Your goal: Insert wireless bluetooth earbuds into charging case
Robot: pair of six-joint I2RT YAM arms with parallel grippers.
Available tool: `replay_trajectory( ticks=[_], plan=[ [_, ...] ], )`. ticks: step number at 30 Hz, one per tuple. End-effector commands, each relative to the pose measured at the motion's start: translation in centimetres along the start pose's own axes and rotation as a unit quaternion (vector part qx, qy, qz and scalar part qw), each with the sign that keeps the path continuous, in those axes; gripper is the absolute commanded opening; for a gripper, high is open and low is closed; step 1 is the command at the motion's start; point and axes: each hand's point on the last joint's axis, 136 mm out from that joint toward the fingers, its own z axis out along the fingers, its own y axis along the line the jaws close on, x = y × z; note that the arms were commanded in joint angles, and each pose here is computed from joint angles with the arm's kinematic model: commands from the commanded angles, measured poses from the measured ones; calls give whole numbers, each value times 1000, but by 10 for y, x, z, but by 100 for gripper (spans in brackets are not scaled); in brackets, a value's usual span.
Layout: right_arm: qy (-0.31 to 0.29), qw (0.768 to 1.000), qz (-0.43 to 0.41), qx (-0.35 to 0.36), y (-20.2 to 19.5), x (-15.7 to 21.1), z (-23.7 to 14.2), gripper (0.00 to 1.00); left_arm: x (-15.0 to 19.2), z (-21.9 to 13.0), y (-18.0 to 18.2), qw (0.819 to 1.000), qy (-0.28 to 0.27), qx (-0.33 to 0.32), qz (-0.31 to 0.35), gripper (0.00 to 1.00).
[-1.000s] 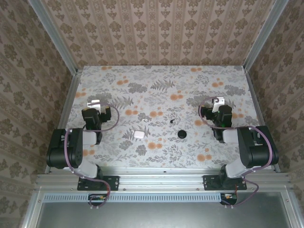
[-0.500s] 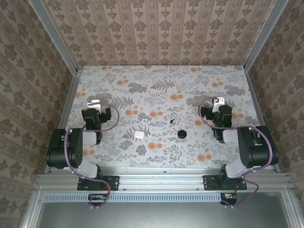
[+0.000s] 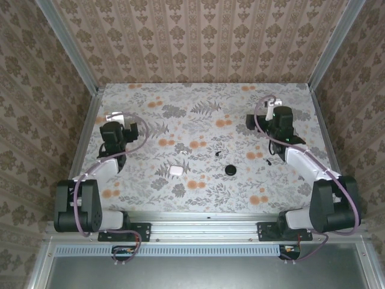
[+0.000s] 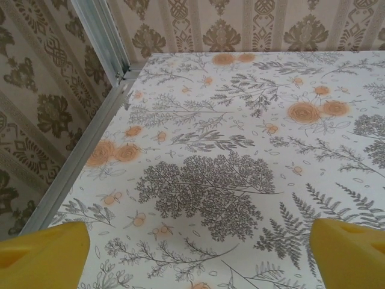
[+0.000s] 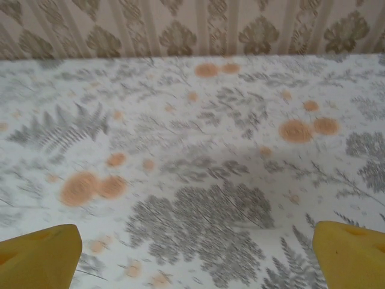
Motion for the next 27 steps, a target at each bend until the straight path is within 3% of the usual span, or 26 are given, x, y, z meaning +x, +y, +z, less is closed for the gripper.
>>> replay_trajectory(
  ticks=[1, 4, 6, 13, 19, 27],
  plan=[
    [140, 989, 21, 34, 16, 49, -16, 100, 32, -5, -7, 995, 95, 0, -4, 93],
    [206, 978, 11, 31, 54, 60, -23, 100, 33, -9, -12, 992, 123, -17, 5, 91],
    [256, 966, 5, 29, 78, 74, -30, 100, 37, -13, -12, 990, 138, -28, -22, 91],
    [364, 931, 3, -32, 168, 122, -60, 100, 47, -40, -31, 978, 191, 10, -81, 89],
    [404, 914, 1, 33, 141, 144, -84, 91, 62, -55, -52, 970, 230, 43, -69, 88],
    [455, 890, -6, 40, 130, 179, -83, 85, 65, -56, -52, 970, 232, 42, -56, 90]
  ],
)
